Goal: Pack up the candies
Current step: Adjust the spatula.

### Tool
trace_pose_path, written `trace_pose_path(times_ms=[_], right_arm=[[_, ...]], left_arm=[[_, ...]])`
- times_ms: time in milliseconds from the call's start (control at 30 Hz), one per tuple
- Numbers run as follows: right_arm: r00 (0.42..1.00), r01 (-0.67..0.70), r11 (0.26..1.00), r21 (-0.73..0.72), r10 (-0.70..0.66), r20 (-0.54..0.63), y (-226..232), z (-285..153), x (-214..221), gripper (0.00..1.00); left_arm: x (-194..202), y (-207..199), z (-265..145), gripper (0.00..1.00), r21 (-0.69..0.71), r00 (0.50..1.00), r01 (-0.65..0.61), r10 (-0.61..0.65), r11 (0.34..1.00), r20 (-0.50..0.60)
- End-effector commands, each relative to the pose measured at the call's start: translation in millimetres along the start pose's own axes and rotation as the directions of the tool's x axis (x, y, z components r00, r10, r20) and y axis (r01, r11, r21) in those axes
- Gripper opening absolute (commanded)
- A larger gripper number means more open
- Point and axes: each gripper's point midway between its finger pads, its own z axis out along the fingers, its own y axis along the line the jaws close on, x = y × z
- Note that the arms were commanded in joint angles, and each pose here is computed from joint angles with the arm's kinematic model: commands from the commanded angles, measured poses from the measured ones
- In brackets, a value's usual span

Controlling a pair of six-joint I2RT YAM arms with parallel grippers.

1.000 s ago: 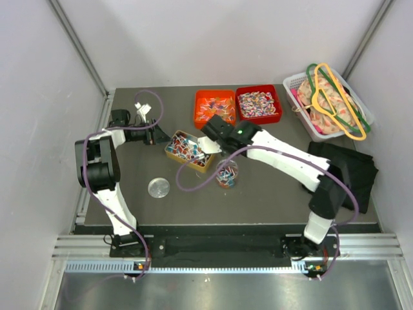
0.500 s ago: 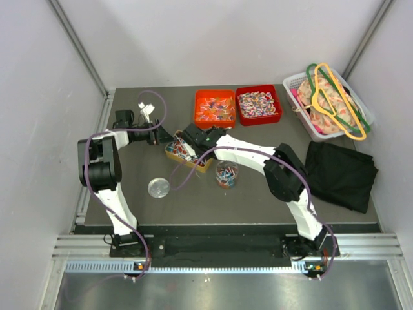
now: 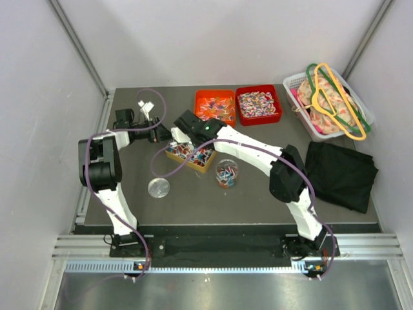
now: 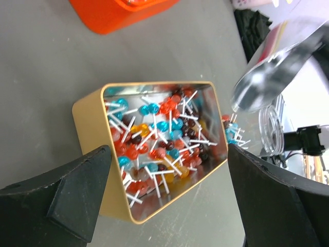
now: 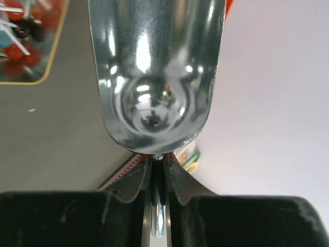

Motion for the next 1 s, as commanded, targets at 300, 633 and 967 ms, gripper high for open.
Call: trace_pose_path(times_ms=[300, 633, 967], right_arm=[[0.977, -0.162, 0.985, -0.063, 0.169, 0.131, 7.1, -34.6, -16.0, 0.00], [0.962, -0.195, 0.979, -0.061, 0.203, 0.185, -6.7, -52.1, -24.7, 0.00], [0.945, -0.217, 0.974, -0.061, 0.225, 0.238, -16.2, -74.8, -26.2, 0.00]], left_arm=[[-38.8, -44.0, 6.9, 0.99, 0.075, 0.991, -0.120, 0.116, 0.990, 0.062], [-27.8, -30.7, 19.0, 0.99, 0.036, 0.993, -0.111, 0.109, 0.993, 0.035], [-24.2, -24.2, 21.7, 0.99, 0.030, 0.995, -0.099, 0.098, 0.995, 0.026]])
